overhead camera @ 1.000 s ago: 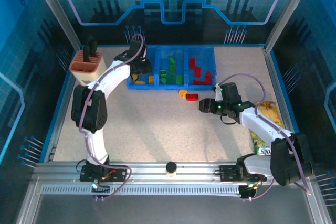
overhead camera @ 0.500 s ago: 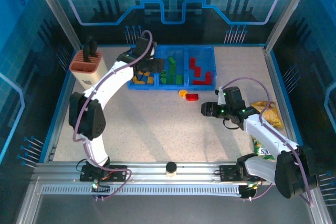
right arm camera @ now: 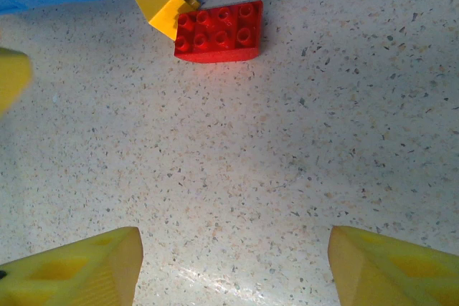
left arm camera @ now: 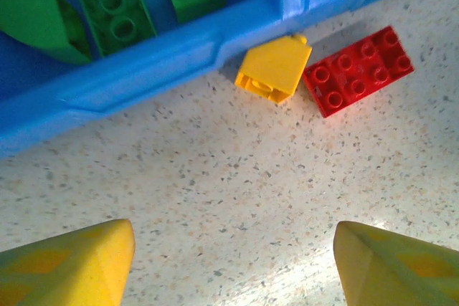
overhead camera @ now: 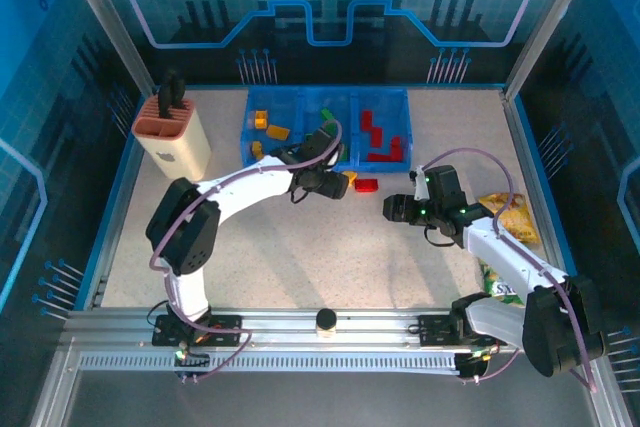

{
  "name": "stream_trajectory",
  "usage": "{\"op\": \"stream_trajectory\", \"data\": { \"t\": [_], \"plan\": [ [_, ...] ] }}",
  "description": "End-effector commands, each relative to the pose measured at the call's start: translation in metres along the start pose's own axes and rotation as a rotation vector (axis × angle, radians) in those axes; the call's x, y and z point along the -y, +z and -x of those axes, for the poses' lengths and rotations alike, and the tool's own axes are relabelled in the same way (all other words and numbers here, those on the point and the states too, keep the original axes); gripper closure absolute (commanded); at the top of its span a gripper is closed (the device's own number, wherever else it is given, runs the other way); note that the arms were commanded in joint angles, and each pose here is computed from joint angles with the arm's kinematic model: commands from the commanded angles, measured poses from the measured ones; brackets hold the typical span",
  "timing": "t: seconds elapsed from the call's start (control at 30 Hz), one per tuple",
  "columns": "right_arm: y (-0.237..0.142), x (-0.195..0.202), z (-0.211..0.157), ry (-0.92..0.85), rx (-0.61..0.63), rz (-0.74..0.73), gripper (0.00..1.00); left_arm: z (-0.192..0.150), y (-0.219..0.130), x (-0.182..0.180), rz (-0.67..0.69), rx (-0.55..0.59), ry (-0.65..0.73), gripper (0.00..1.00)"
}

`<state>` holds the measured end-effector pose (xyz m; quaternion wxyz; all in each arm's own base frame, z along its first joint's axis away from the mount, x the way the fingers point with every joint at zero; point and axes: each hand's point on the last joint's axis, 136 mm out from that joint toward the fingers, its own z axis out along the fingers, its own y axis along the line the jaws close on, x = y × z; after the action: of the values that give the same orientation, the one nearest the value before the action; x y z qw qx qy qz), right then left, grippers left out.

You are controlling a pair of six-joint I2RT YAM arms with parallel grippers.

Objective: Sort the legos into containers by color
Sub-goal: Place the lego in the container, then pick up the lego from the center of the table.

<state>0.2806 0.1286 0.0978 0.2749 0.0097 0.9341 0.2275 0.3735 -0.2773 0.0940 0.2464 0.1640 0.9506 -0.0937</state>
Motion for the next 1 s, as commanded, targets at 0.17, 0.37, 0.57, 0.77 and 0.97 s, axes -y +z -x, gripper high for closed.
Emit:
{"op": "stream_trajectory", "data": {
  "t": [0.17,0.37,0.57,0.77,0.97],
  "plan": [
    [0.005,0.000,0.000,0.027,0.000,0.016,0.31,0.001,0.041,0.020,-0.044,-0.022,-0.048,0.25],
    [0.005,0.005,-0.001,0.030,-0.004,0.006,0.31,0.008,0.064,0.021,-0.018,-0.034,-0.046,0.25],
    [0.004,0.008,-0.002,0.036,-0.002,0.004,0.32,0.020,0.078,0.019,0.007,-0.038,-0.044,0.24],
    [0.004,0.012,-0.003,0.041,-0.006,0.001,0.32,0.035,0.087,0.010,0.023,-0.038,-0.056,0.25],
    [0.002,0.014,-0.001,0.045,-0.004,0.000,0.32,0.045,0.095,0.006,0.031,-0.052,-0.045,0.25]
  ]
}}
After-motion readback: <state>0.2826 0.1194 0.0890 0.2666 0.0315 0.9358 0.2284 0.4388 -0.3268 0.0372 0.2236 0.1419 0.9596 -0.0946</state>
